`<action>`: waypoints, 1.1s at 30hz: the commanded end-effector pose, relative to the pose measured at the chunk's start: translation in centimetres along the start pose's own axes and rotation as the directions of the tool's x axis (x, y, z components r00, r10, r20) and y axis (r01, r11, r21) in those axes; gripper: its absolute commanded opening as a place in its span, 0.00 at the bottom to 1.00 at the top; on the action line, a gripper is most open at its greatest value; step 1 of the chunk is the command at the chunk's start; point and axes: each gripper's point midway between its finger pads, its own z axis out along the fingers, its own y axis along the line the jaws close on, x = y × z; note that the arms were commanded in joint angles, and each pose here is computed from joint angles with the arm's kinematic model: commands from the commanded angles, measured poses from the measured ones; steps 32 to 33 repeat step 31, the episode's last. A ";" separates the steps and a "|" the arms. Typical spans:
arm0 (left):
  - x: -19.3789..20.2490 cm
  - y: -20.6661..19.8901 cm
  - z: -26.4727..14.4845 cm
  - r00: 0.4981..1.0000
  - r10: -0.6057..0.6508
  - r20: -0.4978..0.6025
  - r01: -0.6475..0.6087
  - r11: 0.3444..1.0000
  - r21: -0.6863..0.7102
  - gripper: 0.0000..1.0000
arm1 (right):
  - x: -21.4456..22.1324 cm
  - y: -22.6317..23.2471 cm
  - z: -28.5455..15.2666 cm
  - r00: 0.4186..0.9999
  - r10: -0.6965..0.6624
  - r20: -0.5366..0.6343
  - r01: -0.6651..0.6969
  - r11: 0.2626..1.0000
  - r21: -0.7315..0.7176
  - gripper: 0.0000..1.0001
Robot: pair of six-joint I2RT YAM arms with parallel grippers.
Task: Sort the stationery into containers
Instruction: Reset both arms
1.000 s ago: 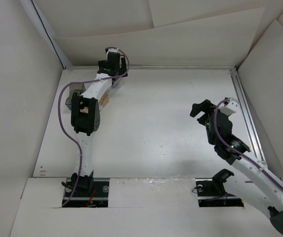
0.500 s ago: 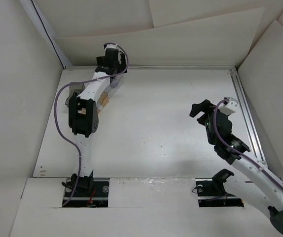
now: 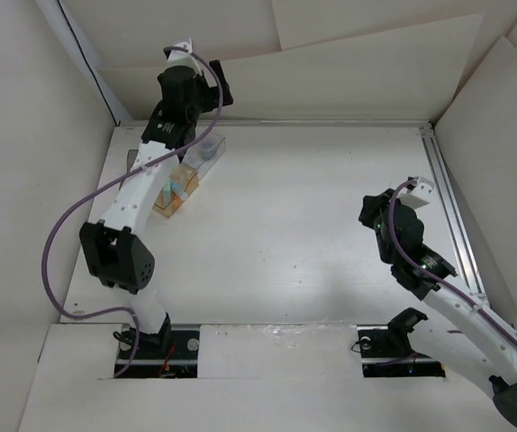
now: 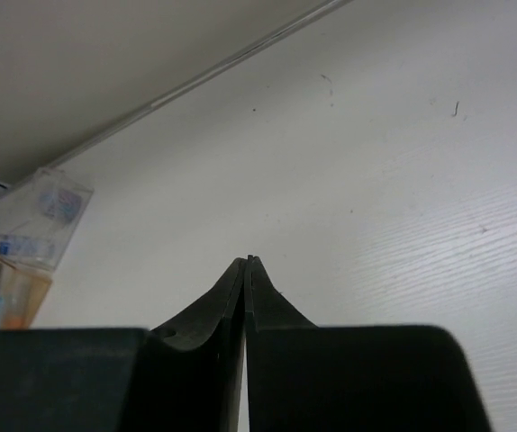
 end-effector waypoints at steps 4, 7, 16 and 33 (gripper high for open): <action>-1.6 -0.2 -7.6 0.986 -0.142 0.092 0.134 0.987 0.087 1.00 | -2.0 1.2 -0.1 0.998 0.047 0.051 -0.045 0.998 -0.040 0.00; -0.2 1.0 -11.6 0.980 -0.165 0.109 0.155 0.983 0.099 1.00 | -1.8 1.2 0.0 0.998 0.041 0.045 -0.040 0.999 -0.036 0.00; 6.0 4.2 -20.0 0.971 -0.224 0.076 0.216 0.970 0.109 1.00 | -1.6 1.8 0.0 0.998 0.035 0.042 -0.033 0.998 -0.056 0.61; 12.5 2.1 -22.5 0.971 -0.235 -0.039 0.235 0.918 0.321 1.00 | -0.7 1.9 0.4 0.999 -0.005 0.035 0.006 1.000 -0.031 0.80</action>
